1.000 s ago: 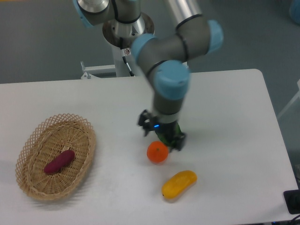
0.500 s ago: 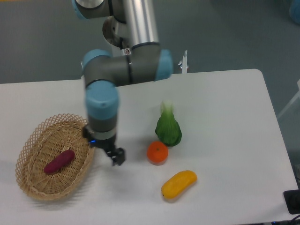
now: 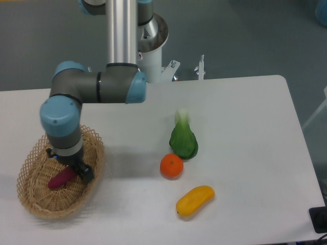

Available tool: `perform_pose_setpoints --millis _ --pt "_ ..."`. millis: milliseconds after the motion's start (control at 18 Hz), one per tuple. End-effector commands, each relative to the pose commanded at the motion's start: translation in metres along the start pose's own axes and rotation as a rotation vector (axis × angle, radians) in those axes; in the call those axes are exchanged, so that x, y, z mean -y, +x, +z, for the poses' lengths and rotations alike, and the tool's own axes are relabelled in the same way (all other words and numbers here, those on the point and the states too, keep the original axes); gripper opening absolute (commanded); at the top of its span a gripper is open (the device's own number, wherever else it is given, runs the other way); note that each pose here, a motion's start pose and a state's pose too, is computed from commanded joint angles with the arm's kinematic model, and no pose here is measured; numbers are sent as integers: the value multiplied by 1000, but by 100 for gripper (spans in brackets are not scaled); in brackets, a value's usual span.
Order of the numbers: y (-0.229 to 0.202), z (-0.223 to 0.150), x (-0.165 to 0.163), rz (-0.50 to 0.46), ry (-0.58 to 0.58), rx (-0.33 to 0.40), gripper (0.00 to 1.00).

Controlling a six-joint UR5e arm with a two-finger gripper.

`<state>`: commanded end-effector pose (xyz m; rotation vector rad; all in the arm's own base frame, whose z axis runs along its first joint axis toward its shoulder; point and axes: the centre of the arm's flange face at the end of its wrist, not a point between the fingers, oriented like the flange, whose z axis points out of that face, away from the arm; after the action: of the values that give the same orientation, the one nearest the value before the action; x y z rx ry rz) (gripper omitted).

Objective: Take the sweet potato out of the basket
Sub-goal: 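Move the open gripper over the basket toward the purple sweet potato, then lower the gripper onto the purple sweet potato and close on it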

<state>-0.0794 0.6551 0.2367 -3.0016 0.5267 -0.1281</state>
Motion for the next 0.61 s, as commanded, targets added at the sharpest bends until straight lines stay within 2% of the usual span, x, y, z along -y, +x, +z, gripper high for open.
perform_pose_setpoints --millis 167,611 --pt "1 8 6 -4 17 30 100" --pt "6 32 8 -21 -26 31 100"
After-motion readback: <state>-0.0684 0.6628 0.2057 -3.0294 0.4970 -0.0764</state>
